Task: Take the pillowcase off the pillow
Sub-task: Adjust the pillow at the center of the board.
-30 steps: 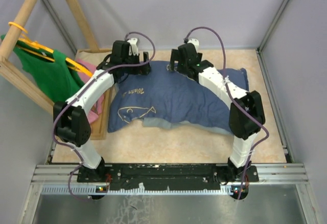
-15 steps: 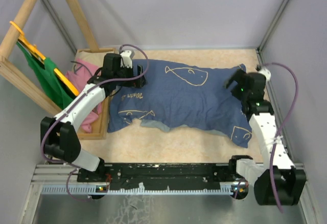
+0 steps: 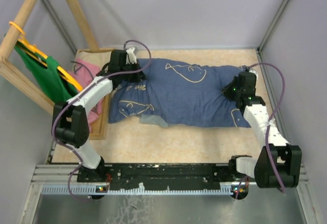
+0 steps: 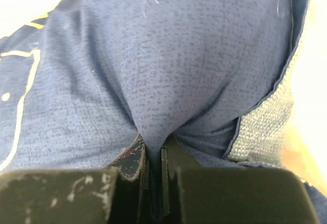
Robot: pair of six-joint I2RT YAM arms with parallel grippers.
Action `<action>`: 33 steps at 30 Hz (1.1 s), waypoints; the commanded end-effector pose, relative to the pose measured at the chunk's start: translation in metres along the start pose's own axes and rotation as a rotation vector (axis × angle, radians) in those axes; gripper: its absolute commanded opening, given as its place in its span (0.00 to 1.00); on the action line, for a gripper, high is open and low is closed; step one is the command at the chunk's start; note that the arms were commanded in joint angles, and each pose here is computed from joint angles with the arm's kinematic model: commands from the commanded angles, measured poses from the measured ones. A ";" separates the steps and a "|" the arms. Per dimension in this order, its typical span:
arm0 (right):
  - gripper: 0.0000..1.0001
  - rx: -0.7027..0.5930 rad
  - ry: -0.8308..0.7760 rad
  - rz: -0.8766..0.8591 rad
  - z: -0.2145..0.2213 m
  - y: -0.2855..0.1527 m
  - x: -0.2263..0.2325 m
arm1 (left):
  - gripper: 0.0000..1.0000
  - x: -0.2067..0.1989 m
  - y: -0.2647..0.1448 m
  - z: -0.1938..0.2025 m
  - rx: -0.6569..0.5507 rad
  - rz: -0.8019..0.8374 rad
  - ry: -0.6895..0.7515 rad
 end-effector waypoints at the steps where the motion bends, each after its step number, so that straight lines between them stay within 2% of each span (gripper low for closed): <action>1: 0.00 -0.099 -0.055 -0.220 -0.059 -0.002 0.078 | 0.00 -0.012 0.016 -0.084 -0.153 -0.012 0.052; 4: 0.00 -0.206 -0.077 -0.303 -0.119 -0.019 0.130 | 0.00 -0.028 0.010 -0.167 -0.279 -0.028 0.116; 6: 0.00 -0.318 -0.119 -0.413 -0.152 -0.052 0.162 | 0.00 -0.053 -0.026 -0.222 -0.416 -0.006 0.175; 7: 0.00 -0.369 -0.143 -0.455 -0.161 -0.071 0.171 | 0.00 -0.061 -0.041 -0.231 -0.456 0.004 0.192; 10: 0.00 -0.542 -0.202 -0.583 -0.149 -0.130 0.163 | 0.00 -0.073 -0.082 -0.207 -0.589 0.035 0.276; 12: 0.00 -0.711 -0.195 -0.617 -0.119 -0.172 0.123 | 0.00 -0.066 -0.102 -0.152 -0.718 0.029 0.294; 13: 0.24 -0.717 -0.155 -0.511 -0.086 -0.150 0.077 | 0.01 -0.049 -0.107 -0.115 -0.766 -0.033 0.261; 14: 0.65 -0.758 -0.078 -0.397 -0.066 -0.141 0.036 | 0.48 -0.033 -0.107 -0.080 -0.783 -0.081 0.211; 15: 0.94 -0.776 0.003 -0.286 -0.047 -0.133 -0.002 | 0.91 -0.010 -0.101 -0.045 -0.739 -0.164 0.139; 16: 0.98 -0.782 0.063 -0.197 -0.031 -0.126 -0.031 | 0.98 0.009 -0.092 -0.014 -0.657 -0.235 0.089; 18: 0.99 -0.804 0.099 -0.128 -0.015 -0.126 -0.058 | 1.00 0.029 -0.078 0.022 -0.492 -0.303 0.049; 20: 0.99 -0.880 0.117 -0.157 -0.024 -0.138 -0.055 | 1.00 0.028 -0.074 0.021 -0.425 -0.294 0.060; 22: 0.99 -0.963 0.119 -0.177 -0.046 -0.151 -0.042 | 1.00 0.008 -0.082 -0.015 -0.498 -0.211 0.132; 24: 0.99 -0.984 0.071 -0.183 -0.072 -0.156 -0.019 | 1.00 -0.024 -0.093 -0.057 -0.578 -0.066 0.242; 26: 0.99 -0.863 -0.013 -0.155 -0.095 -0.141 0.013 | 0.99 -0.059 -0.099 -0.094 -0.593 0.106 0.356; 29: 0.99 -0.695 -0.037 -0.121 -0.129 -0.128 0.063 | 0.99 -0.103 -0.097 -0.127 -0.460 0.403 0.511; 31: 0.99 -0.618 -0.121 -0.146 -0.129 -0.116 0.099 | 0.99 -0.117 -0.091 -0.135 -0.356 0.548 0.580; 33: 0.99 -0.594 -0.286 -0.207 -0.118 -0.118 0.140 | 0.99 -0.123 -0.083 -0.128 -0.244 0.670 0.642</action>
Point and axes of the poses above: each gripper's point midway between its finger pads, its own y axis out along the fingers, its own x axis along the line the jaws close on, z = x × y, the point moved 4 cm from there along -y, back along the fingers, and after that the axes turned 4 degrees about y, right-handed, at the moved point
